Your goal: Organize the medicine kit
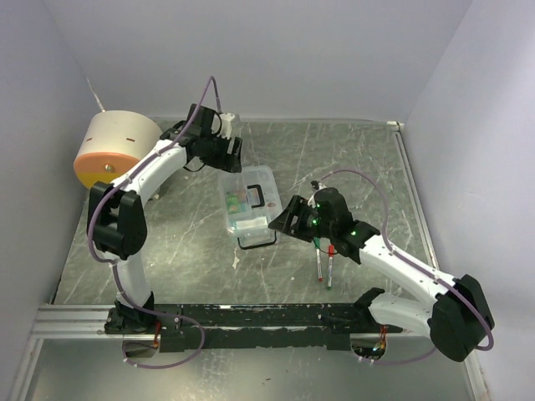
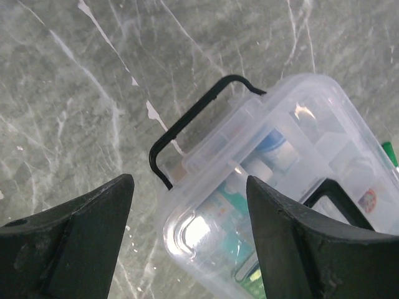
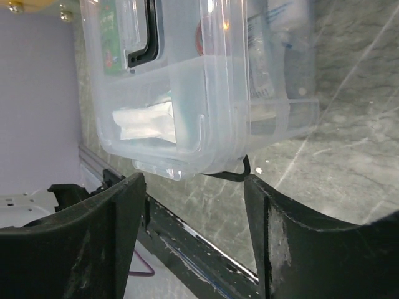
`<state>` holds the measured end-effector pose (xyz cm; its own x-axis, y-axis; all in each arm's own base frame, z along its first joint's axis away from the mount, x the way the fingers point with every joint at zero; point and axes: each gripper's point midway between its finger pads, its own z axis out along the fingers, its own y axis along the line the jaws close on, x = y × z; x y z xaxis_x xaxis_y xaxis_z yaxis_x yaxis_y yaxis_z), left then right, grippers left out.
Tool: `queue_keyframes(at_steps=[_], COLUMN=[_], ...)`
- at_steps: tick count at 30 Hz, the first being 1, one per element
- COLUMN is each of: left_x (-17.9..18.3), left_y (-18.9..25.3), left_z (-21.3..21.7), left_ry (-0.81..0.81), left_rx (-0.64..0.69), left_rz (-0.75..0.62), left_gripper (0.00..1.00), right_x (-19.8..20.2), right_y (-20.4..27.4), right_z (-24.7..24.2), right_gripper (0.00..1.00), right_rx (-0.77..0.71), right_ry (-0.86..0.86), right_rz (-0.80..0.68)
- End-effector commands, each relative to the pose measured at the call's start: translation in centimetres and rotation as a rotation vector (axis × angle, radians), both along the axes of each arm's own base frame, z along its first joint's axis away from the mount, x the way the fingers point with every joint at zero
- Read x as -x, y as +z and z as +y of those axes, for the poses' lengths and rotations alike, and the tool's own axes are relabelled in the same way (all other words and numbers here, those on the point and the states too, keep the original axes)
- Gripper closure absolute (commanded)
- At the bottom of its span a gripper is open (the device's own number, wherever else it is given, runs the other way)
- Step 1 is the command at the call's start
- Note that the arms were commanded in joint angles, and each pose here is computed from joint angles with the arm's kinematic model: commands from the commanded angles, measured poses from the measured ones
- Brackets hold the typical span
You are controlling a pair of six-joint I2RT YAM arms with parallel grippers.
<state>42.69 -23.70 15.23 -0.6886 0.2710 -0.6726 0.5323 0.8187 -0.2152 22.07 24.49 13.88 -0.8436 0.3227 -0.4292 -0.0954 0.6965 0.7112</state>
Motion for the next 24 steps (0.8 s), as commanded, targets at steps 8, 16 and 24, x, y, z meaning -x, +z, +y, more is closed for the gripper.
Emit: queue_keyframes(at_steps=[8, 16, 24], left_x=[3.9, 6.0, 9.2], left_y=[-2.6, -3.9, -4.9], left_z=[0.6, 2.6, 4.1], left_ry=[-0.055, 0.048, 0.123], left_rx=[0.041, 0.020, 0.021], left_rz=[0.214, 0.317, 0.355], left_gripper=[0.24, 0.42, 0.55], right_x=[-2.6, -3.3, -5.4], right_y=[-0.9, -3.4, -3.1], right_z=[0.6, -1.2, -1.5], right_gripper=[0.41, 0.65, 0.74], right_rx=[-0.091, 0.024, 0.072], right_ry=[-0.168, -0.238, -0.113], right_rz=[0.029, 0.037, -0.038])
